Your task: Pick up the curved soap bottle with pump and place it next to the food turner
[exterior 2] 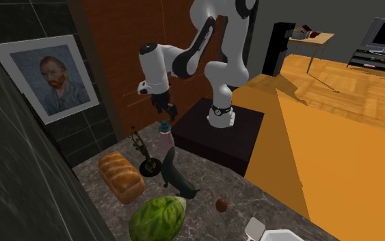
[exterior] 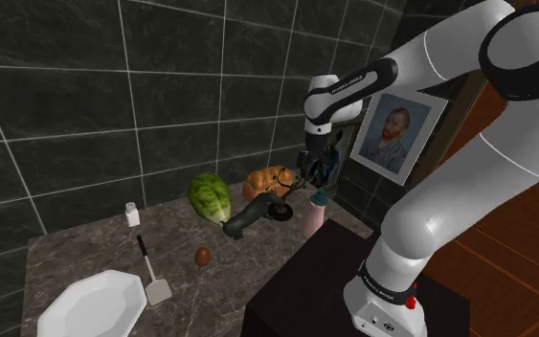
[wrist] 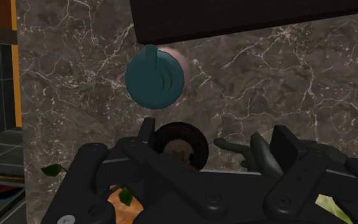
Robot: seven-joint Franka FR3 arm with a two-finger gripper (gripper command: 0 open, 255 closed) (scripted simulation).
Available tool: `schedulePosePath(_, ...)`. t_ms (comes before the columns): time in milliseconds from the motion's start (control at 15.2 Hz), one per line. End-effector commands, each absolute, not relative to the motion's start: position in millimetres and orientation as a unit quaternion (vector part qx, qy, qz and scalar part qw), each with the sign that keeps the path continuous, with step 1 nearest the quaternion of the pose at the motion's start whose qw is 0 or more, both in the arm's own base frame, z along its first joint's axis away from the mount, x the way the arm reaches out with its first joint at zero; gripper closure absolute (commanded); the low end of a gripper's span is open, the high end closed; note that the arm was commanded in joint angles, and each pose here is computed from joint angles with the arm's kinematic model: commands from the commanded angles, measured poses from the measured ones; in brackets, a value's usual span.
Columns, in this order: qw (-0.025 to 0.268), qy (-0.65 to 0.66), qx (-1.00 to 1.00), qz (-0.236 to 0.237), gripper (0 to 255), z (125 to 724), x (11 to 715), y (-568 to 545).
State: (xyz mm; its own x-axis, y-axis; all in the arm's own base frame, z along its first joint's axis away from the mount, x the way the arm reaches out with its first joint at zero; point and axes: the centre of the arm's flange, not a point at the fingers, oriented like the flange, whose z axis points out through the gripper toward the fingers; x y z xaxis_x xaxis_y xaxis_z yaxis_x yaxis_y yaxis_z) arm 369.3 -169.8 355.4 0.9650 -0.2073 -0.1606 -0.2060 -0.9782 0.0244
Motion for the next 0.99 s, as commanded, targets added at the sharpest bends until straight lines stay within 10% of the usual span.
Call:
schedulePosePath(0,0.0,-0.111,0.99,-0.088,0,330.2,372.0,-187.2)
schedulePosePath(924,-0.014,-0.135,0.984,-0.114,0,212.5,367.8,-238.1)
